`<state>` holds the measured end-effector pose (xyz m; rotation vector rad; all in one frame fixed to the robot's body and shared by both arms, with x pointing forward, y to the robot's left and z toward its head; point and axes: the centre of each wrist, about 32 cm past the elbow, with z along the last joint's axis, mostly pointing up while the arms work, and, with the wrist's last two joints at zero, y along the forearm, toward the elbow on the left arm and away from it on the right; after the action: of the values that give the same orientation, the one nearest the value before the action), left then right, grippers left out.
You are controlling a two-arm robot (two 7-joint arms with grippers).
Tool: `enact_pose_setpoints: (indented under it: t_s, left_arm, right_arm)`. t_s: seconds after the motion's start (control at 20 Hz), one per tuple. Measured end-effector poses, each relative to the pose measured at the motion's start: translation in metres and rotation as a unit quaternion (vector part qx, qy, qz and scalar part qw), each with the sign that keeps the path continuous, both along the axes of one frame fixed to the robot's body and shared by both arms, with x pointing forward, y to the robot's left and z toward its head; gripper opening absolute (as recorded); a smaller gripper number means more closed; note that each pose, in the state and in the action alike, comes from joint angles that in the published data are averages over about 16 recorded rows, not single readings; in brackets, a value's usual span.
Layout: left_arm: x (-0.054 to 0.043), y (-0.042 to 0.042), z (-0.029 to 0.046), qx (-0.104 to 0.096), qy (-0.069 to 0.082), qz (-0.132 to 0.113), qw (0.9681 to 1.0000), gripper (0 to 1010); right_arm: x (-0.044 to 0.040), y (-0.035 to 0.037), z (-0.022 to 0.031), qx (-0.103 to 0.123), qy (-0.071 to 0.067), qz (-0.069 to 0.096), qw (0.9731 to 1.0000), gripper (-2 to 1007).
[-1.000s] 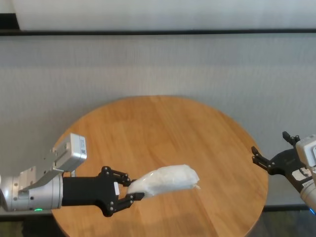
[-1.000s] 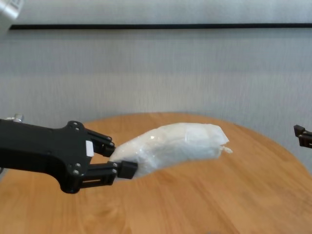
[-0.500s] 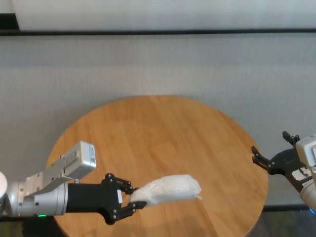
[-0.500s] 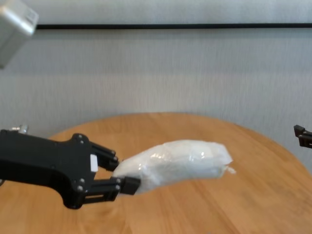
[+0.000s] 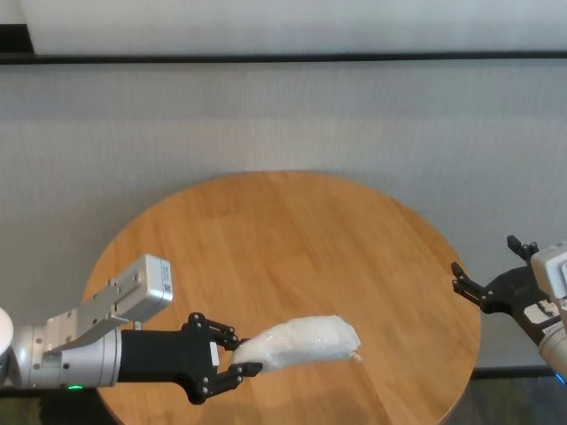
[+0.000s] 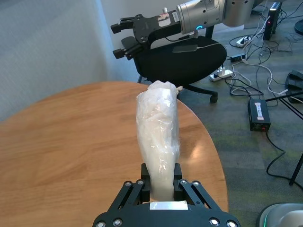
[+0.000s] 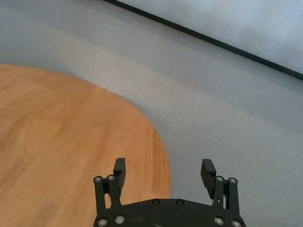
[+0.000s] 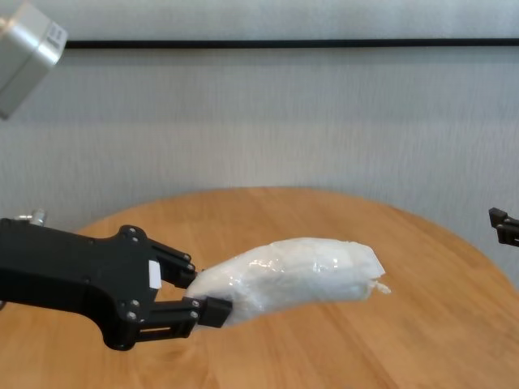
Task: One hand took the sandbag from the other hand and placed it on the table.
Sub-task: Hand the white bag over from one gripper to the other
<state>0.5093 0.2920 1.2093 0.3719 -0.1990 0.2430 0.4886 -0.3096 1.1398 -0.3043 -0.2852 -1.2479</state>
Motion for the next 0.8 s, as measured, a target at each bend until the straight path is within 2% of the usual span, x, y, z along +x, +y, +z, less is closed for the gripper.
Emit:
enact_pose_setpoints:
  t_s: [0.8]
  left_arm:
    - [0.0004, 0.0007, 0.0005, -0.003, -0.001, -0.001, 1.0000, 278]
  right_arm:
    - [0.0000, -0.0001, 0.0001, -0.002, -0.001, 0.001, 1.0000, 1000]
